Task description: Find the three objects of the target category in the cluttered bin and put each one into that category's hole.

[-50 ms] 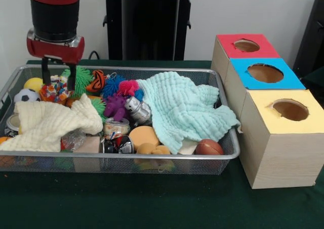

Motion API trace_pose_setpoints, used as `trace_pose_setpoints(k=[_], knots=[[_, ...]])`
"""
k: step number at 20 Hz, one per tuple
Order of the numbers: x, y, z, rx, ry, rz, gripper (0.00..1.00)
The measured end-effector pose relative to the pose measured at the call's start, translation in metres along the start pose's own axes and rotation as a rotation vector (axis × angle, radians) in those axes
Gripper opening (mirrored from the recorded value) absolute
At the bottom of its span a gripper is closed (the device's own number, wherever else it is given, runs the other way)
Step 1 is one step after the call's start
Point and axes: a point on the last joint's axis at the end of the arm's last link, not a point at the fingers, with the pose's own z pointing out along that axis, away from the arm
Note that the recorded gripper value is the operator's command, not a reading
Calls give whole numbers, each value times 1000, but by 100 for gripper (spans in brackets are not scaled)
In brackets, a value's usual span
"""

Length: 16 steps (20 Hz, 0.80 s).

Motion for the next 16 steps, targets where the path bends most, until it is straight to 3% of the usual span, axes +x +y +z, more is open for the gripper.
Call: trace_pose_setpoints(k=[6,10,16], knots=[[18,0,20,-6,35,20,100],[36,-2,40,22,58,29,100],[50,-1,54,51,77,28,100]])
